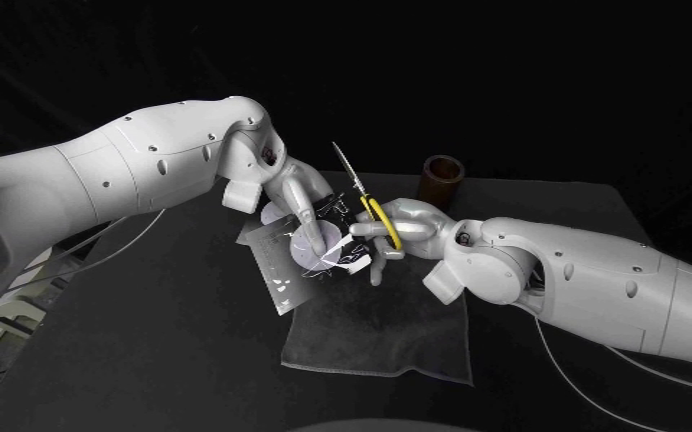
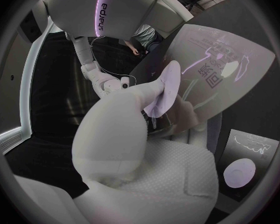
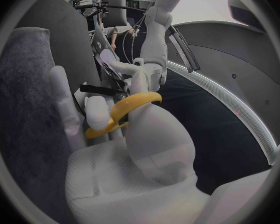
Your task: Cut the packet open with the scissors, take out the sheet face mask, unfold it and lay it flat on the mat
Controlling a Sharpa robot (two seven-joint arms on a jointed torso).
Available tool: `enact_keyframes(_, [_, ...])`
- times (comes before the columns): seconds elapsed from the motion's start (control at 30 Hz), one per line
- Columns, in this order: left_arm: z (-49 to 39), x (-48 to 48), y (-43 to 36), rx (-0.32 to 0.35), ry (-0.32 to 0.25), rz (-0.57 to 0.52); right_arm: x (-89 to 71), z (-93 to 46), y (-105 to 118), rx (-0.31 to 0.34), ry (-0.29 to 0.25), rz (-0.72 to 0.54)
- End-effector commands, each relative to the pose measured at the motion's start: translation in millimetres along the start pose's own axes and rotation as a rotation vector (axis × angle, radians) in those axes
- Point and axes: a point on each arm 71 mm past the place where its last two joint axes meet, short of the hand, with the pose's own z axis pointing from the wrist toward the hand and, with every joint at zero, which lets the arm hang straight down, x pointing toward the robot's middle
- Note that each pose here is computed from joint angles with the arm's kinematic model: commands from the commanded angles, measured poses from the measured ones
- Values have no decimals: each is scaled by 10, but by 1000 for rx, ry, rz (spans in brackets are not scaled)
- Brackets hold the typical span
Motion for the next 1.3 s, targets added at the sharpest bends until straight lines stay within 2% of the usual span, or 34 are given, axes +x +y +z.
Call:
enact_keyframes(0.03, [3,66,-14,3,94,48,29,-1,13,-11,21,-3])
enact_keyframes(0.3, [3,52,-23,15,72,33,17,1,12,-6,-13,-12])
enact_keyframes(0.8, [-6,37,-87,115,47,-36,8,-7,2,6,-50,-34])
enact_keyframes(1.1, [-40,-4,-71,152,-23,-87,-75,-65,10,-19,-133,-42])
enact_keyframes(1.3, [-61,-31,-52,170,-74,-124,-107,-121,9,-36,-167,-40])
